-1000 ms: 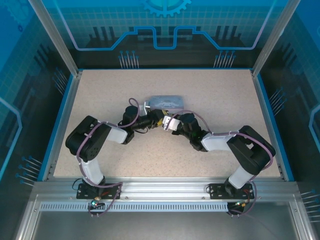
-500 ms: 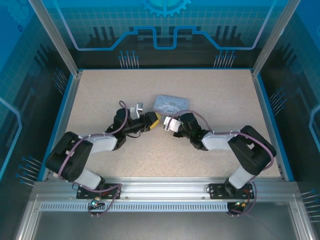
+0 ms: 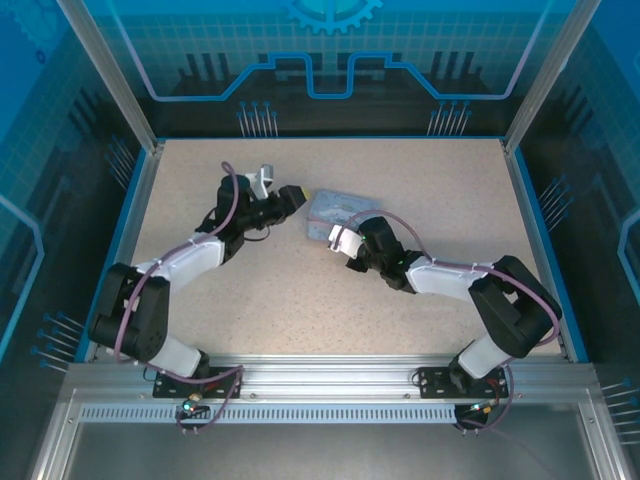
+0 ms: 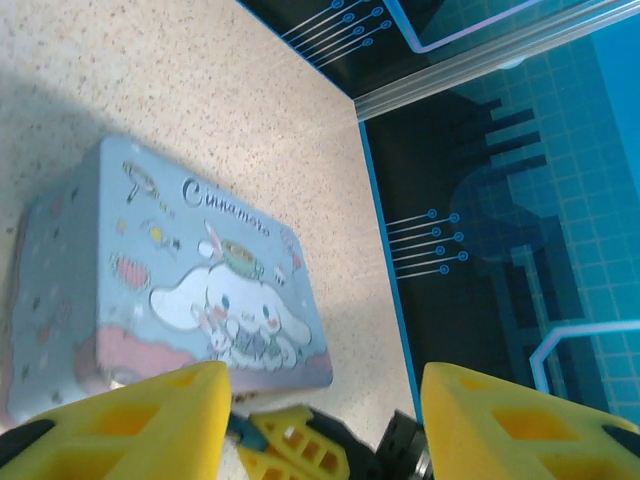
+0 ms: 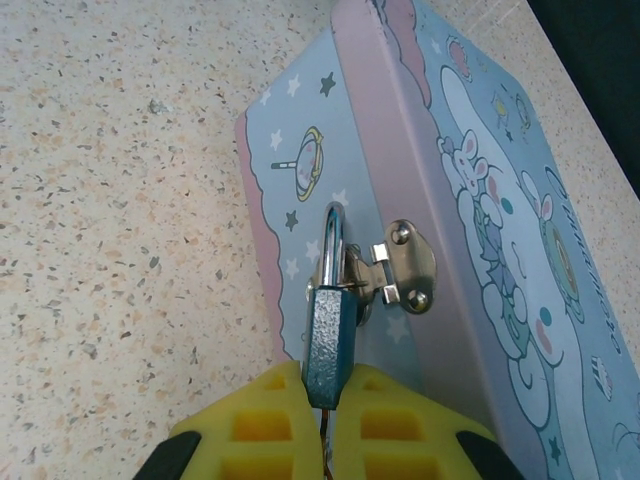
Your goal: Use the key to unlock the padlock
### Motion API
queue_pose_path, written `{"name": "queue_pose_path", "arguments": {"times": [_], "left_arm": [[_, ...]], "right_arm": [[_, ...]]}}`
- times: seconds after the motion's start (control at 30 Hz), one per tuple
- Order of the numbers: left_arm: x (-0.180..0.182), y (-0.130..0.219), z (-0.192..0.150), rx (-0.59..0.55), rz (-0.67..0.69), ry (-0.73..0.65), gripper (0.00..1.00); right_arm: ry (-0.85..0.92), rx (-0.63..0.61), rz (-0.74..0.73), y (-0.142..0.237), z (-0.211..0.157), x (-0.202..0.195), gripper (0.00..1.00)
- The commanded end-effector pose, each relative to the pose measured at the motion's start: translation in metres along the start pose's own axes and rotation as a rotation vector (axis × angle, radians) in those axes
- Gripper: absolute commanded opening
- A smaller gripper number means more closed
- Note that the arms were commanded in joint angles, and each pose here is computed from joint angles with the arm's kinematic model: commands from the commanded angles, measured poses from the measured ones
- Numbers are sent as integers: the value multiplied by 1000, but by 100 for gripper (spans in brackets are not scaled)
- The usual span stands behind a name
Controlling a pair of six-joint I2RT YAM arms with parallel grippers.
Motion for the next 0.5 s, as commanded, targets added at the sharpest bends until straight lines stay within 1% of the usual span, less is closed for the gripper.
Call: {"name": "queue_pose_path", "arguments": {"times": [0.0,0.07,0.17,0.23,0.3,0.47], "left_arm": [[17,-7,15,17,68,-42,56],[16,-10,22,30,112,-100,57],[11,-13,31,52,145,-189,63],[11,-21,35,110,167,-230,64],[10,-31,36,144,182,-265,64],[8,-59,27,200,174,-300,63]], "right_arm": [[0,-38,-27,7,10,-5,1],[21,-55,-19,11,10,-6,0],[75,-74,11,20,11,-6,0],[115,-28,17,20,4,-7,0],[152,28,12,18,-4,-9,0],[182,85,-30,14,-13,-11,1]]}}
Point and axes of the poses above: each hand's point on the last joint's axis, 136 mm out from that joint toward the fingers, its own y axis back along the fingers, its own x axis along the line the jaws close on, z = x × y, the point moved 5 cm from there along y, back along the fingers, and after that the axes turned 1 degree about y, right-handed, at the moved point
